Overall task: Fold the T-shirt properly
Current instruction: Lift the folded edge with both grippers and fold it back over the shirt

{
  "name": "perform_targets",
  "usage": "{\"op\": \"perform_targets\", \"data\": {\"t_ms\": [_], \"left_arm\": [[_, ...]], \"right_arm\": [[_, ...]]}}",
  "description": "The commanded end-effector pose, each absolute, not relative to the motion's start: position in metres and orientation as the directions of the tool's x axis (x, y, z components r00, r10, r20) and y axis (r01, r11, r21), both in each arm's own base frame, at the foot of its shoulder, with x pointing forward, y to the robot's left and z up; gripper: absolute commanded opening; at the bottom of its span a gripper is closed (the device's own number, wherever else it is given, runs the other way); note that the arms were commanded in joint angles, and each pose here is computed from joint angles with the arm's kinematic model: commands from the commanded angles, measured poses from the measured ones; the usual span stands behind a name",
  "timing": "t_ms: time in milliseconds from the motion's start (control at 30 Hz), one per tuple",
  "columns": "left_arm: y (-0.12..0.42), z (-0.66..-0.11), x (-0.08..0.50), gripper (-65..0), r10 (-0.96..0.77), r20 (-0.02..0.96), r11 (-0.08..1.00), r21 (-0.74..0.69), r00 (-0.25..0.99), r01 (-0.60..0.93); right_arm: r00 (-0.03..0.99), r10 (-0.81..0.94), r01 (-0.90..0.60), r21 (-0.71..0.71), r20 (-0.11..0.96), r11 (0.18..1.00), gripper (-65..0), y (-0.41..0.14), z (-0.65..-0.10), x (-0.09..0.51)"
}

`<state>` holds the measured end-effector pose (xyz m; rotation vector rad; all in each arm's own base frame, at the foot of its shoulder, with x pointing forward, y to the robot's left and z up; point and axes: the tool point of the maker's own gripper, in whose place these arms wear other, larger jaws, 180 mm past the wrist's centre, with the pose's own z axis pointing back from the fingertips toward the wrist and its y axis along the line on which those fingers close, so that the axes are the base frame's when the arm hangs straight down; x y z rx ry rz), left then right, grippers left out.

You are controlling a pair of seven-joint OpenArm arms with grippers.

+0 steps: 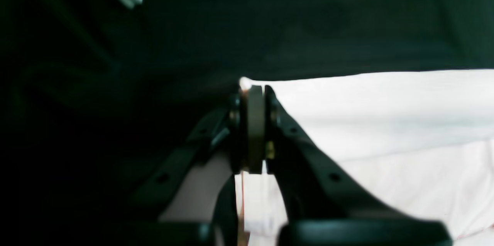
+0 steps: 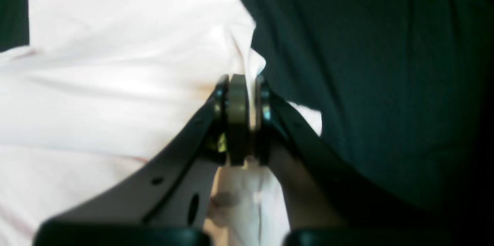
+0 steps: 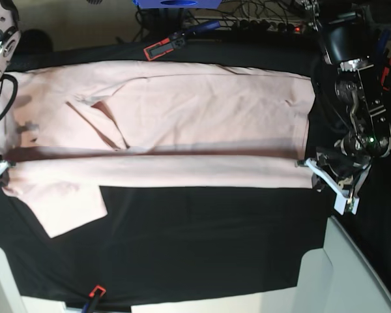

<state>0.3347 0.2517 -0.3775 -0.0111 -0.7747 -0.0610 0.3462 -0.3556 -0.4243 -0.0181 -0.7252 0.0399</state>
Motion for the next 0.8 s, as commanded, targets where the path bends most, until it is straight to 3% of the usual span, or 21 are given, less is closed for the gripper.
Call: {"op": "perform_targets", "data": {"t_ms": [0, 767], "left_arm": [[0.258, -0.364, 0.340, -65.0, -0.063, 0.730, 0.998, 0.036, 0.680, 0.054], [0.267, -0.416, 0.268, -65.0, -0.114, 0.587, 0.993, 0.097, 0.802, 0.070]], "right_arm": [[0.724, 0.055, -0.018, -0.061, 0.688, 0.998, -65.0, -0.366, -0.409, 0.353], [0.803, 0.068, -0.047, -0.051, 0.592, 0.998, -65.0, -0.337, -0.451, 0.297]]}}
